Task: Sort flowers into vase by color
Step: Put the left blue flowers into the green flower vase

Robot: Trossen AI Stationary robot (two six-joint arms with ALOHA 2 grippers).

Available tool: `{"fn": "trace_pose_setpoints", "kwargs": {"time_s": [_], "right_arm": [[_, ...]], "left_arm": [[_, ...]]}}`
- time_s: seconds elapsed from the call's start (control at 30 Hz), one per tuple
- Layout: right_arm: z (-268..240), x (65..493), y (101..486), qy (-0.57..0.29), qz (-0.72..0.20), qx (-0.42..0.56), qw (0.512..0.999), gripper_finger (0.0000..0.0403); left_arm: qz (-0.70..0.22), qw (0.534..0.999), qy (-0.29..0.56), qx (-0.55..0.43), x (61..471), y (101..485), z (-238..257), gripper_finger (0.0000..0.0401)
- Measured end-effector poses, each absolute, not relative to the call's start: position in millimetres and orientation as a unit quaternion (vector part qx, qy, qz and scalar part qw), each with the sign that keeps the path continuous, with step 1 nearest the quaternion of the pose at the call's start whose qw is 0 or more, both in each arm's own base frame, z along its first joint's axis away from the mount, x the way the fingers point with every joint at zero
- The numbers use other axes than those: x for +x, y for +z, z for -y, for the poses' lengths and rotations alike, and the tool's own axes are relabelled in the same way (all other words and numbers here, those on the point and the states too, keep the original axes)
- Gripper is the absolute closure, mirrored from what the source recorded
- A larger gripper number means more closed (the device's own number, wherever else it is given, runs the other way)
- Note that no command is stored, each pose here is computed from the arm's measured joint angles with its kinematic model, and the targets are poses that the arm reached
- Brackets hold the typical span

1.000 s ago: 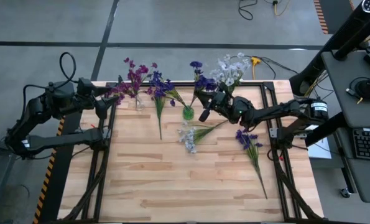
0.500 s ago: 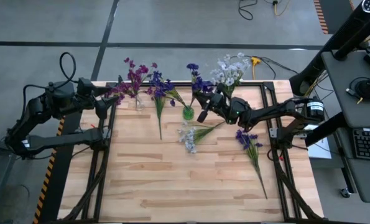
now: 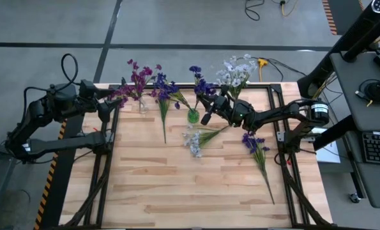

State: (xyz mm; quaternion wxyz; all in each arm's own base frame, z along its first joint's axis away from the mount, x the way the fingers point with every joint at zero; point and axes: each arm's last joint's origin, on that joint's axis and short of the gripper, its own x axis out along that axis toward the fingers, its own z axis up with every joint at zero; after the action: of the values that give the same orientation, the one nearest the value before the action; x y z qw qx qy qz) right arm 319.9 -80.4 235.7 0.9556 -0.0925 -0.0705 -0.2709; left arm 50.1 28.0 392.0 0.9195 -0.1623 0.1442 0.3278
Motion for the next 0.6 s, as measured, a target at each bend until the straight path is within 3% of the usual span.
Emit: {"fn": "trace_pose_setpoints", "kwargs": {"time_s": [0.6], "right_arm": [[81.8,322.4,229.9,-0.272,0.066,-0.091,0.956,0.0376]], "left_arm": [[-0.144,0.920,0.328,-0.162,50.1,392.0,-27.9,0.0099]]}}
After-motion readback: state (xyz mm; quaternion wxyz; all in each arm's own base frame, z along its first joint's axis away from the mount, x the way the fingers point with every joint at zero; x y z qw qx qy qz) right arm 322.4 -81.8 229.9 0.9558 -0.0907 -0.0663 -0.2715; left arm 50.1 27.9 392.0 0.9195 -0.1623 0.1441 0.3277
